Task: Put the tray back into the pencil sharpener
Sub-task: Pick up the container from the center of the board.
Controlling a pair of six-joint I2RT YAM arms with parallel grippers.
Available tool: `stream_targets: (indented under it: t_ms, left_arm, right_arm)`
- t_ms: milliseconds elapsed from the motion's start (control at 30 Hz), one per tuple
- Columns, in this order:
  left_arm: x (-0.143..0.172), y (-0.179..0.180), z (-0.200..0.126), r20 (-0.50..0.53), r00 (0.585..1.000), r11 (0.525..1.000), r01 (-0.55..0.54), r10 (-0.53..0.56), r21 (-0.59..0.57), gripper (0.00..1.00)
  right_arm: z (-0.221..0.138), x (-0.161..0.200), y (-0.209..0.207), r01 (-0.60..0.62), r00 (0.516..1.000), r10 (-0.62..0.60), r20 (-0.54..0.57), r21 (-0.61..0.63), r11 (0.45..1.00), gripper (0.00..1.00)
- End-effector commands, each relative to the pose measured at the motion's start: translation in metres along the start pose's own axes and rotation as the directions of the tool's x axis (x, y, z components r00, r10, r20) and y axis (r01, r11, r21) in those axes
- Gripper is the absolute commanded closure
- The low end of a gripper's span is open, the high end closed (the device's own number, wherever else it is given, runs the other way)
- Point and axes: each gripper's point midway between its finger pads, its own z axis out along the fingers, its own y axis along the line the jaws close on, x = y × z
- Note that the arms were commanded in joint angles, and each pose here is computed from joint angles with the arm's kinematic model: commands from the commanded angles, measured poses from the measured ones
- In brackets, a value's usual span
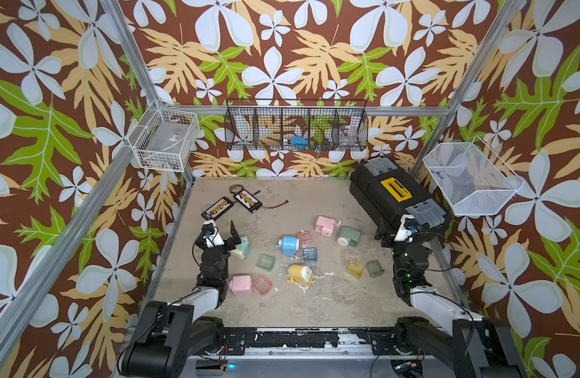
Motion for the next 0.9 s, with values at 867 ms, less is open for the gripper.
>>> stream_targets:
  t_ms: [867]
  left_arm:
    - [-0.047,-0.098,-0.065,-0.440,0.774,0.706,0.615,-0.455,0.352,0.04]
  right_arm:
    - [-0.071,0.004,0.117,-0.383,0.716,0.186,-0.673,-0.156,0.910,0.16]
